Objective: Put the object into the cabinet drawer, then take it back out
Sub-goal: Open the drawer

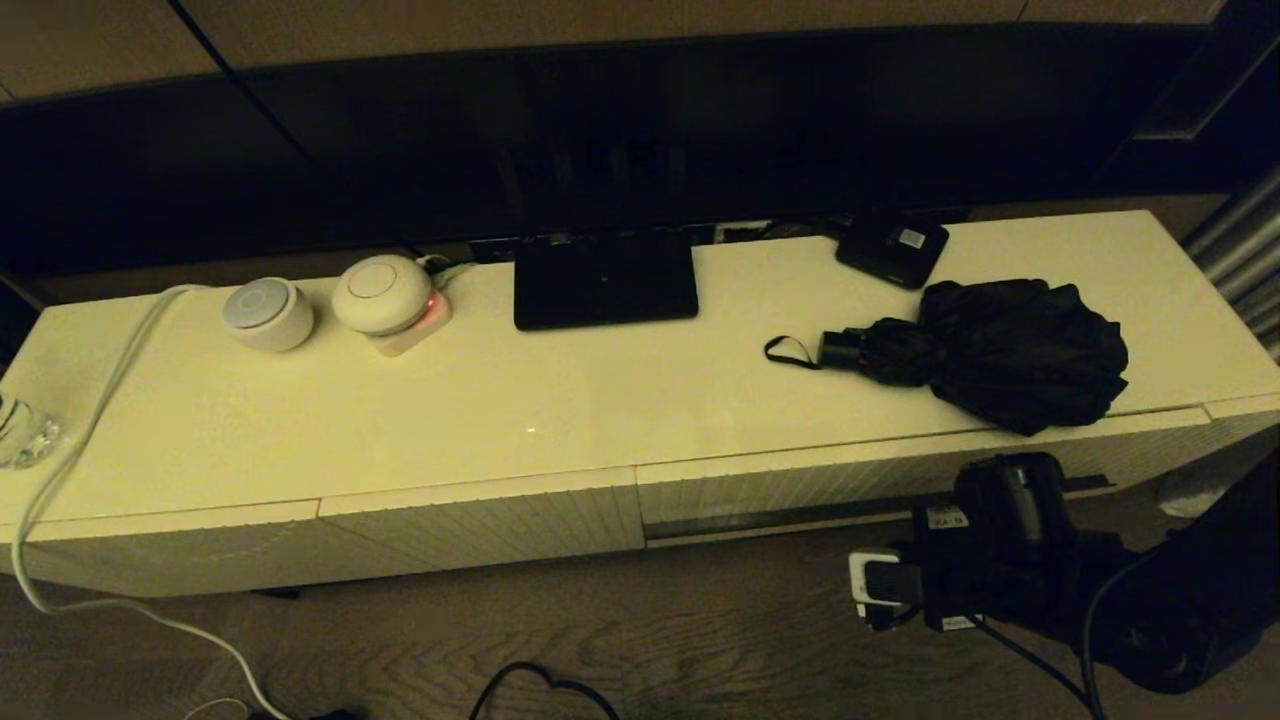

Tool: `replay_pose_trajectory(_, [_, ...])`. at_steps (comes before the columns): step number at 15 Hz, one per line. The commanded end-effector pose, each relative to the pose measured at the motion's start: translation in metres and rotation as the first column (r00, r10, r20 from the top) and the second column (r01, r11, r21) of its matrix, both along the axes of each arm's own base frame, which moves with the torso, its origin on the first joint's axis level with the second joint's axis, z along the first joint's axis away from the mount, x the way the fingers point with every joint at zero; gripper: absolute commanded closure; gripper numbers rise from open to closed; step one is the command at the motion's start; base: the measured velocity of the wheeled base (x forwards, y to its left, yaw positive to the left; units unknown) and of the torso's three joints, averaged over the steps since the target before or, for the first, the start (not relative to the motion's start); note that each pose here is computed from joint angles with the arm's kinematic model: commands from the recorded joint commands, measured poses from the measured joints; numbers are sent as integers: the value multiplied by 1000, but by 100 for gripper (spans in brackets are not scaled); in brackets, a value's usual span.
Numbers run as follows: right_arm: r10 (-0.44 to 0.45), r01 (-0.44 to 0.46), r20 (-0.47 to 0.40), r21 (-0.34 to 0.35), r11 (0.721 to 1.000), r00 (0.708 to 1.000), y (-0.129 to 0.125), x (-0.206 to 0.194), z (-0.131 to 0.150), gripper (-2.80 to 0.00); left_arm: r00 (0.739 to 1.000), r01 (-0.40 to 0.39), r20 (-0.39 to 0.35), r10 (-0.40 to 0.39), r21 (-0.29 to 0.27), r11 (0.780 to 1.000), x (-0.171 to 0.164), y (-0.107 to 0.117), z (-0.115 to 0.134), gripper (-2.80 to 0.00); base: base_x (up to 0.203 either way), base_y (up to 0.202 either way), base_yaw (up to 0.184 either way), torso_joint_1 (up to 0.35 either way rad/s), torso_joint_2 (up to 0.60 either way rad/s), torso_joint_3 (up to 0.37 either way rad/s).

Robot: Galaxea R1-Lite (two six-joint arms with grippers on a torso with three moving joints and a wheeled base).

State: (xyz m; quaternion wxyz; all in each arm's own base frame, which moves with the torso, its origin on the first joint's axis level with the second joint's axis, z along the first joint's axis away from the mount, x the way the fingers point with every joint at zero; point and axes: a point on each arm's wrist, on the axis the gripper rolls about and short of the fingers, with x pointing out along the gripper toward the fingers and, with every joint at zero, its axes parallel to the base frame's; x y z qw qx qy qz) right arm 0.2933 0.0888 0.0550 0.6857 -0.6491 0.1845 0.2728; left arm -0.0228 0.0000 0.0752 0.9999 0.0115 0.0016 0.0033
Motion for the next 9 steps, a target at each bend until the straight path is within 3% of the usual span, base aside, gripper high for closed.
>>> replay_pose_trajectory(1, [14,-14,0,-22,1000,1000,-4,5,-1,-280,1000,-1,-3,1,0,1000,0,0,-1,0,0,0,0,0,0,0])
replay_pose_trajectory(5, [61,-61,-25,-20,998,998,-9,10,-4,-280,1000,-1,-3,1,0,1000,0,0,-1,0,0,0,0,0,0,0])
replay_pose_trajectory(9, [128,-134,-88,-64,989,988,-17,12,-7,-280,1000,-1,-3,1,0,1000,0,0,-1,0,0,0,0,0,0,0])
